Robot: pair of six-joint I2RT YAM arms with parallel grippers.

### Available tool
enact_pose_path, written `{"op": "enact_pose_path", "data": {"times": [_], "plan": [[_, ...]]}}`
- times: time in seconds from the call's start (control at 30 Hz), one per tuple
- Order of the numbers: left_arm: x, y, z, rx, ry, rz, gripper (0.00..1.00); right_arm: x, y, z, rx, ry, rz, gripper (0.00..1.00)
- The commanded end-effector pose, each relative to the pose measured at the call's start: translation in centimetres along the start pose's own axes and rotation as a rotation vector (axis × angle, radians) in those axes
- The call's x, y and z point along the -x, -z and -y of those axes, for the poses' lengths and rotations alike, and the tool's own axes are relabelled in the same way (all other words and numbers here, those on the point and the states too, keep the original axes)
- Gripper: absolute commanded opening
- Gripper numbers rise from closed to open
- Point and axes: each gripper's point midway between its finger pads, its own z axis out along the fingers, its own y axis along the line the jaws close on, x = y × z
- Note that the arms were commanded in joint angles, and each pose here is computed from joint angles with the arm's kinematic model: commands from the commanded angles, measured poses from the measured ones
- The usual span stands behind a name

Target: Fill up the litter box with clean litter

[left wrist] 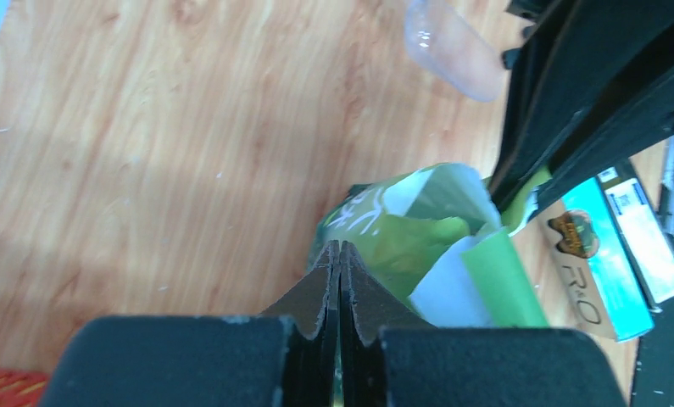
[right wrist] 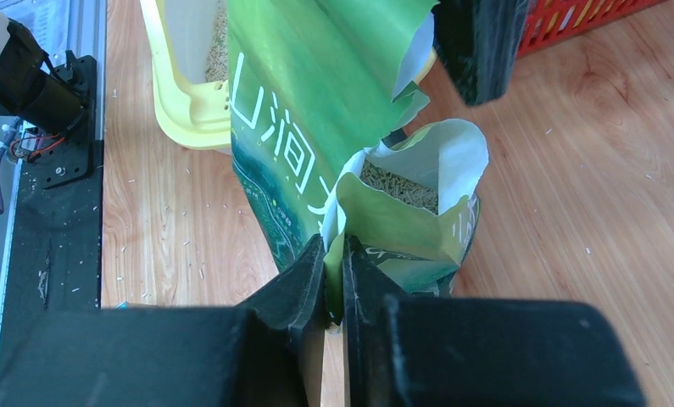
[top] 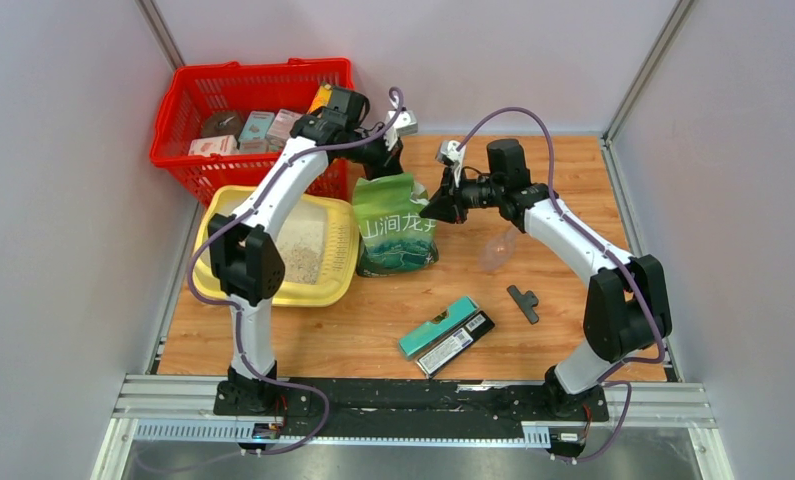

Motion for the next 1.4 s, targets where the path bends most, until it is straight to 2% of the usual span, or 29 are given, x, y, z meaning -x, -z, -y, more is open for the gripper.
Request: {"op": "enact_pose_path", "data": {"times": [0.0, 0.47, 0.77, 1.2, 1.3, 1.37], "plan": [[0.9, -0.8, 2.4, -0.123, 0.03, 0.079, 0.03, 3.5, 0.0, -0.1, 0.02, 0.078, 0.077, 0.12], [2.6, -3.2, 3.8, -0.199, 0.153, 0.196, 0.02, 2.7, 0.1, -0.3, 0.032, 0.082, 0.054, 0.12], [3.1, -4.3, 6.2, -0.281, 0.168, 0.195, 0.02, 2.6, 0.5, 0.4, 0.011, 0.08, 0.051, 0.13], [2.3, -4.6, 6.5, -0.275, 0.198, 0.171, 0.02, 2.0, 0.7, 1.1, -0.011, 0.105, 0.034, 0.16], [2.8, -4.7, 6.4, -0.279, 0.212, 0.183, 0.02, 1.8, 1.0, 1.5, -0.022, 0.122, 0.025, 0.2], [3.0, -4.7, 6.2, -0.273, 0.221, 0.19, 0.02, 1.9, 1.5, 1.5, -0.026, 0.127, 0.016, 0.32]]}}
